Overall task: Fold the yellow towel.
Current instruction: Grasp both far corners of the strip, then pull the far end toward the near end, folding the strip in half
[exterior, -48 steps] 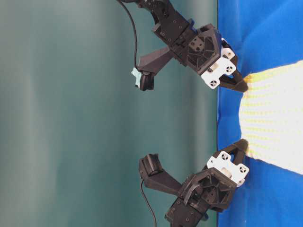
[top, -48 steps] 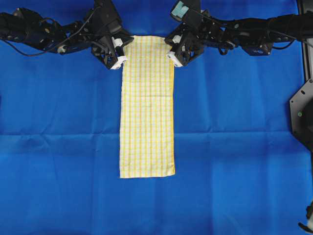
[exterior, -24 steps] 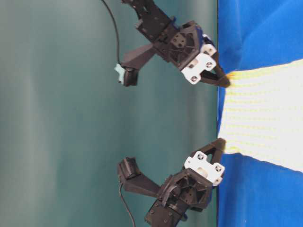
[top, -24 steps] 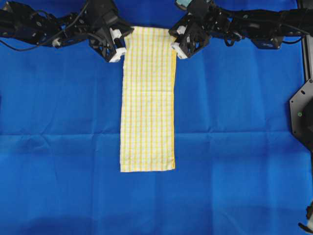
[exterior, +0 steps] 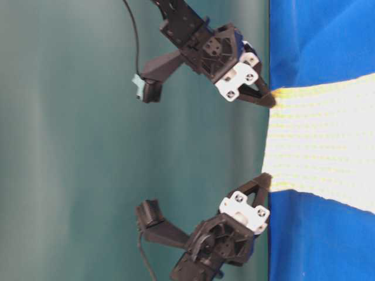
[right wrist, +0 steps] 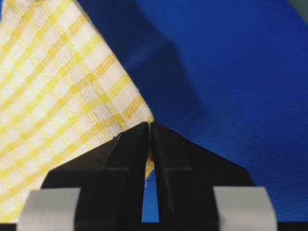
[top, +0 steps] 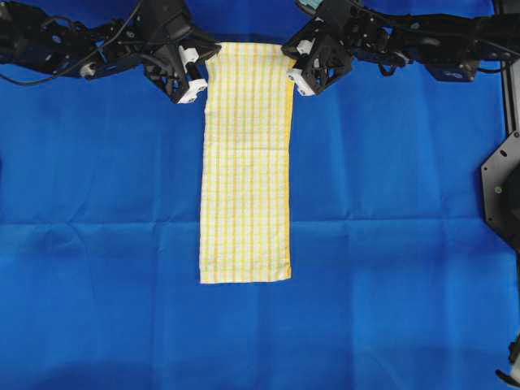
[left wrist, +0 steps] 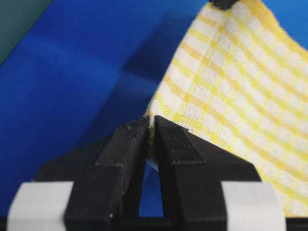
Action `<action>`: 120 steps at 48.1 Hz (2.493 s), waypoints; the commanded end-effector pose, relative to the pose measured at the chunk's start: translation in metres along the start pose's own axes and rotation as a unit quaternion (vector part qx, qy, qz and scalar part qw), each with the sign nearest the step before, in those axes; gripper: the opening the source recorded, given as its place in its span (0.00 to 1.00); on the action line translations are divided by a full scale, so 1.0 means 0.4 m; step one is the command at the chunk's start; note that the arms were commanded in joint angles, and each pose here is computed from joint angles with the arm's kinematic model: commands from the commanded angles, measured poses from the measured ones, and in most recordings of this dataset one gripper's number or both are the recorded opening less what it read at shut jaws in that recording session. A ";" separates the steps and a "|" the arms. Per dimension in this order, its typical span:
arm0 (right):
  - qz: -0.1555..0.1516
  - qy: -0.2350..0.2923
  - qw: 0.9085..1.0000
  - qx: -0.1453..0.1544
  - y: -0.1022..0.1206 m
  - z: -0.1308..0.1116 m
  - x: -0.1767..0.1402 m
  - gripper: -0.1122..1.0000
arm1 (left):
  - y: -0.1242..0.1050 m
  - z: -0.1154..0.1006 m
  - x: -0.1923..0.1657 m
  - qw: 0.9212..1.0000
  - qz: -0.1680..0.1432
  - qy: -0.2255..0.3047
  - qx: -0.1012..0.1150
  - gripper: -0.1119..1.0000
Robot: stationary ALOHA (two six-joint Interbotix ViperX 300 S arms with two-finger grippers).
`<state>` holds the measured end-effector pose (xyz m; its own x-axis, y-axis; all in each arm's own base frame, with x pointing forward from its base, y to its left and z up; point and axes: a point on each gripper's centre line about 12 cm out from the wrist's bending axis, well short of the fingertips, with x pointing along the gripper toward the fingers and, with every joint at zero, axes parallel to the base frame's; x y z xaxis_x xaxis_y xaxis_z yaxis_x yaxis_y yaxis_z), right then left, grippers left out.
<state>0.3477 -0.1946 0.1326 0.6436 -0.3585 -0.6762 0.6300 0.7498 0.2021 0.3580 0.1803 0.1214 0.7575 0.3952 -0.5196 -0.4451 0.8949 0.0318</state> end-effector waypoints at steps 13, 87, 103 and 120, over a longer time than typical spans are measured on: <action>0.045 -0.023 0.998 -0.030 0.091 -0.012 -0.095 0.12 | -0.106 0.064 -0.104 0.998 -0.050 -0.038 0.026 0.14; 0.233 0.071 0.957 -0.159 0.480 -0.338 -0.216 0.12 | -0.600 -0.166 -0.262 0.950 -0.289 0.050 0.106 0.14; 0.239 0.075 0.954 -0.165 0.494 -0.349 -0.224 0.12 | -0.606 -0.159 -0.260 0.950 -0.290 0.048 0.107 0.14; 0.247 0.069 0.952 -0.166 0.516 -0.337 -0.232 0.13 | -0.619 -0.131 -0.256 0.950 -0.293 0.036 0.104 0.17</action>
<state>0.3532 0.0648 0.1304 0.7255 0.1344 -0.6750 0.0909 0.9534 0.2876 0.3610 -0.0895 0.1120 0.7919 -0.1836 -0.5824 0.1424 0.9830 -0.1162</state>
